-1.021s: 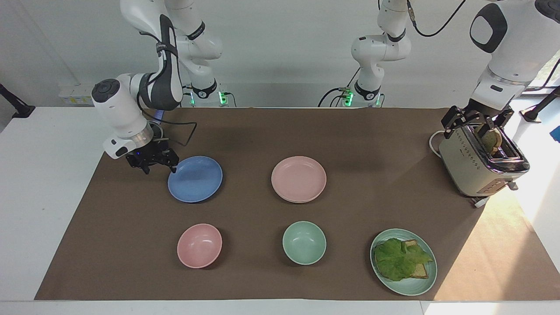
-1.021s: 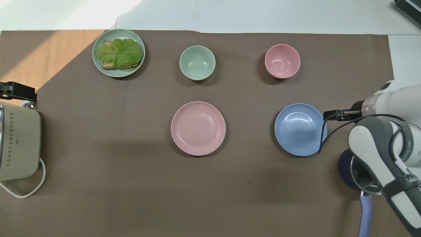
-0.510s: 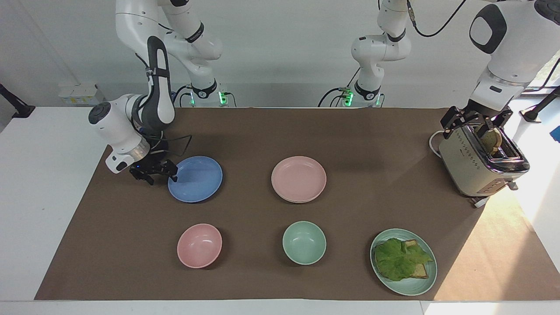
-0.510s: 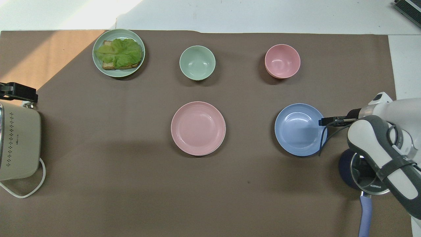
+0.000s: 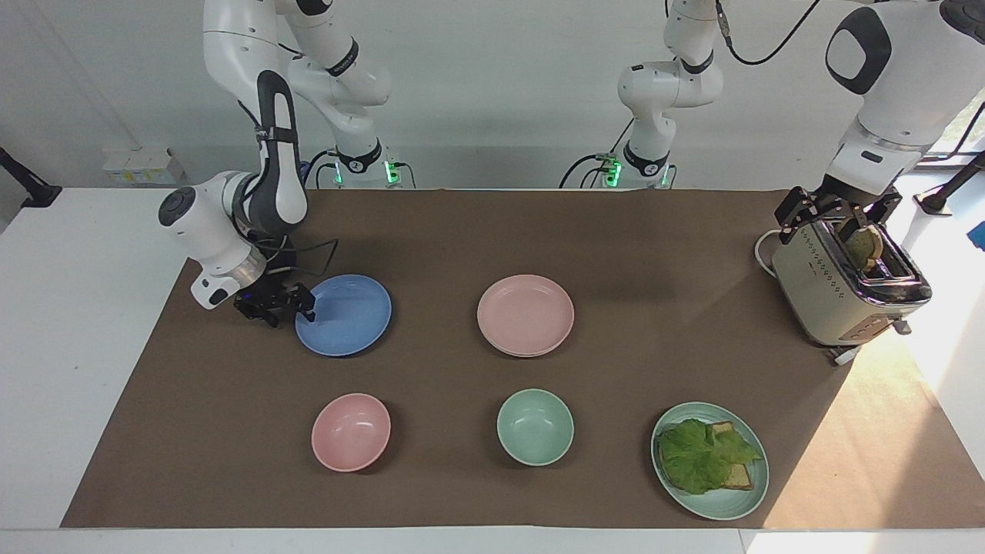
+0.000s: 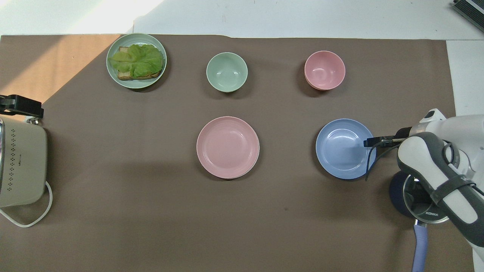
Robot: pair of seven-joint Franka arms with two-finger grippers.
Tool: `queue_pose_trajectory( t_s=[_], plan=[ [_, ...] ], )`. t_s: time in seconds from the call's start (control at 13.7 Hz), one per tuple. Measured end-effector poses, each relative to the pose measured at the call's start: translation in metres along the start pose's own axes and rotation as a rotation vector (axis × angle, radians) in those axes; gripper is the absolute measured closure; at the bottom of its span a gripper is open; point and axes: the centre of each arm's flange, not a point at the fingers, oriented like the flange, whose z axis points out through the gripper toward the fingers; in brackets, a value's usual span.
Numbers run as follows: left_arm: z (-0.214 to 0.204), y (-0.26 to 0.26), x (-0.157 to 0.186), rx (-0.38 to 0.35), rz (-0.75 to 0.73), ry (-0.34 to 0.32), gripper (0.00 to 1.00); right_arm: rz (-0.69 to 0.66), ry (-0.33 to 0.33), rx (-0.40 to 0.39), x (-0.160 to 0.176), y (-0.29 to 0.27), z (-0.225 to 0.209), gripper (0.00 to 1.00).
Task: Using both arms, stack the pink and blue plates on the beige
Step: 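Reach the right gripper to the blue plate rim and grasp it, then carry the blue plate with the right gripper onto the pink plate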
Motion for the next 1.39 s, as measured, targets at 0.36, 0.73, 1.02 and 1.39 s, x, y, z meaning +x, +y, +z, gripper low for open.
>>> queue_pose_trajectory(
  t_s=[0.36,0.73,1.02,1.39],
  plan=[
    [0.001,-0.002,-0.002,0.0,-0.003,-0.003,0.0,0.008,-0.001,0.064,-0.003,-0.002,0.003,0.8],
    [0.002,-0.002,-0.003,-0.001,-0.014,-0.006,0.0,-0.03,0.007,0.085,0.007,-0.012,-0.018,0.94],
    [0.007,0.001,-0.007,-0.003,-0.028,-0.019,0.0,-0.045,0.022,0.105,0.02,-0.057,-0.054,0.95],
    [0.005,0.002,-0.011,-0.004,-0.036,-0.018,0.0,0.003,0.031,0.118,0.024,-0.212,-0.06,0.95]
  ],
)
